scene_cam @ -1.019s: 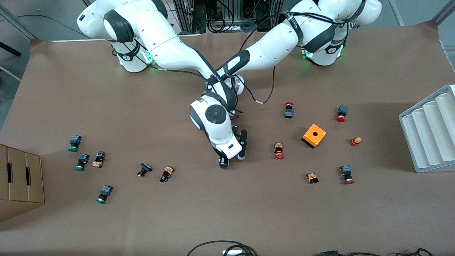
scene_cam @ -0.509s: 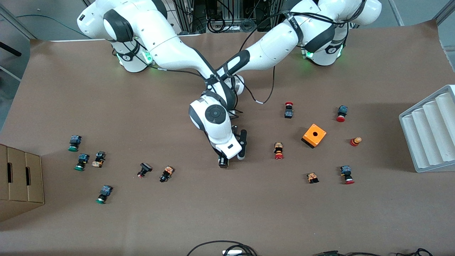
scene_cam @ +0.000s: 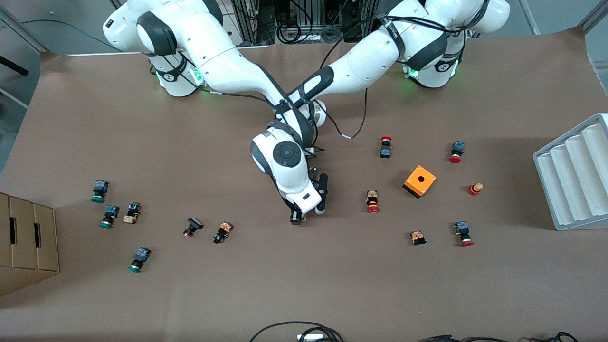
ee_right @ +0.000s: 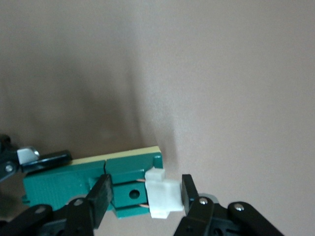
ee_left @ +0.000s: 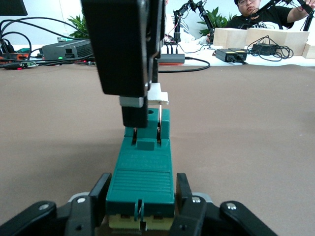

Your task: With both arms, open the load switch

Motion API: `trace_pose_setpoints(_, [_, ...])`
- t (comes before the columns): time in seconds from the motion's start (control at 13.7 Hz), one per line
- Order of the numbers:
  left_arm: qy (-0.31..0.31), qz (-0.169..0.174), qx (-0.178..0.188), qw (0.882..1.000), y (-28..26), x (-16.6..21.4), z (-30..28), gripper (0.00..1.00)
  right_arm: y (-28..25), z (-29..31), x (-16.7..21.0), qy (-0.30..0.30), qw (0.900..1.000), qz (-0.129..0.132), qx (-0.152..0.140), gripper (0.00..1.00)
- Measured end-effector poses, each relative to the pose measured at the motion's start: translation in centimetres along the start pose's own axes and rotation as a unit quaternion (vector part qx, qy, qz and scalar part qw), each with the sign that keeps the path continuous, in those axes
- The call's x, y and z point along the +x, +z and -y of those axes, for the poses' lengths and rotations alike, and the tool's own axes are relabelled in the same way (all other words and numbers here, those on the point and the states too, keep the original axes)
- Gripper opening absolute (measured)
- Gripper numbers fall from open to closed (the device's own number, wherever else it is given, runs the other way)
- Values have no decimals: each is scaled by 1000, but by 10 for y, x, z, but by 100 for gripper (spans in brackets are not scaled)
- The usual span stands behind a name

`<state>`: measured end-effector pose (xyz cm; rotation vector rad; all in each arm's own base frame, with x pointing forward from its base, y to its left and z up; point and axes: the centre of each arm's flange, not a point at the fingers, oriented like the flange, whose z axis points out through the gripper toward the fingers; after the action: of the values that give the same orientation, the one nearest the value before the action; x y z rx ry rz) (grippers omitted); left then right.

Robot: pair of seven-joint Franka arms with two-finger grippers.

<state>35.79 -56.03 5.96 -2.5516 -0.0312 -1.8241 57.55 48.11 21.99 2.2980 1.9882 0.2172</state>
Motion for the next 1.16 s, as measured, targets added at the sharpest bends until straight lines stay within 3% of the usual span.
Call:
trace_pose_setpoints(0.44, [0,0,0,1000,0,0,0,57,-2,-2,-4,1,1000,6,3,65])
trace_pose_setpoints(0.65, [0,-2,1,1000,-1,0,0,49,-2,-3,-7,1,1000,9,5,64])
trace_pose_setpoints(1.16, [0,-2,1,1000,-1,0,0,49,-2,-4,-11,-1,1000,13,7,63])
